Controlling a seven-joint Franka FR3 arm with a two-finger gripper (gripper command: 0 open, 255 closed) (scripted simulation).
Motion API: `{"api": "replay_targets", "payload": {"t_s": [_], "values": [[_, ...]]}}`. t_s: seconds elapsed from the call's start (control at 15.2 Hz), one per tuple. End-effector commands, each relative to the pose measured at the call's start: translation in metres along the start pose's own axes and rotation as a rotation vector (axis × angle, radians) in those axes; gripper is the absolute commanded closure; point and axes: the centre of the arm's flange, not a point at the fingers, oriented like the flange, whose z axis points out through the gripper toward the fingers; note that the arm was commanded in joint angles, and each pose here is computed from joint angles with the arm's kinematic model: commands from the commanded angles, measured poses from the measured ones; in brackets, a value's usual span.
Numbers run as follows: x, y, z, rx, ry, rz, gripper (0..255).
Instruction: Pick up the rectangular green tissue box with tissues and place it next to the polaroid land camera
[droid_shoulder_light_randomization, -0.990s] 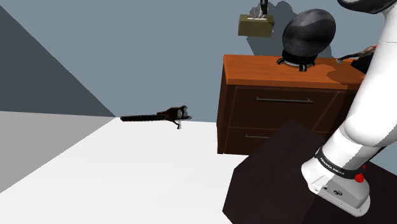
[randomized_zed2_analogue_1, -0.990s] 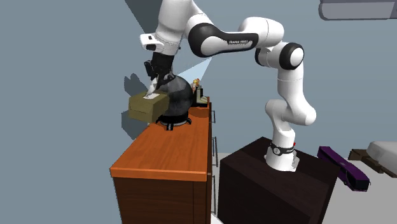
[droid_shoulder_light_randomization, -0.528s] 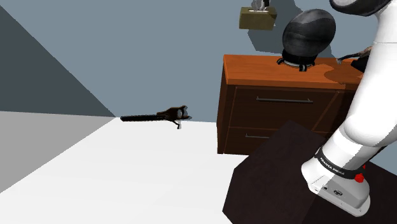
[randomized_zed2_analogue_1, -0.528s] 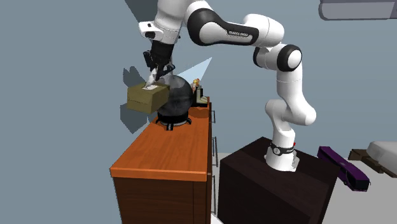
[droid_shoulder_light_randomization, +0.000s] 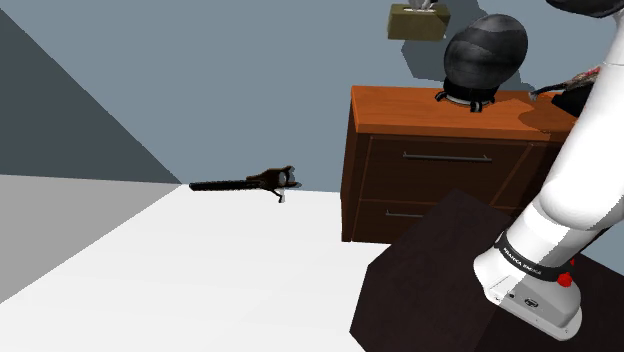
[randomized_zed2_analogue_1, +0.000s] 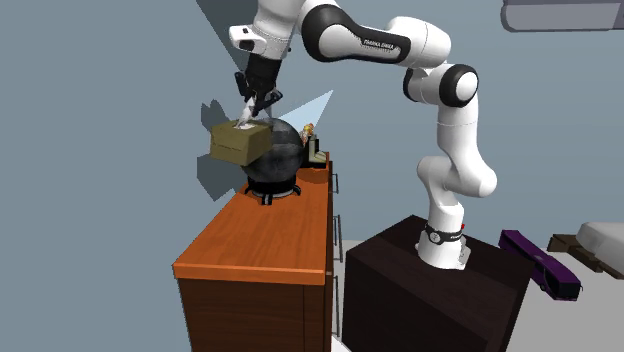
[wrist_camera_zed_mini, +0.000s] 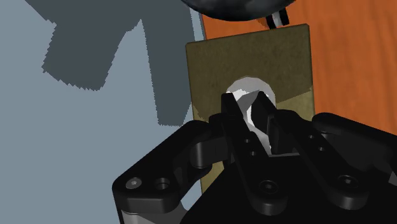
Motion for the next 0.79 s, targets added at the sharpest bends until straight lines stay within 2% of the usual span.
{"api": "replay_targets", "payload": {"t_s": [0.0, 0.73], "values": [[-0.026, -0.006, 0.004, 0.000, 0.001, -0.001, 255], [-0.166, -0.031, 0.035, 0.000, 0.001, -0.001, 255]]}}
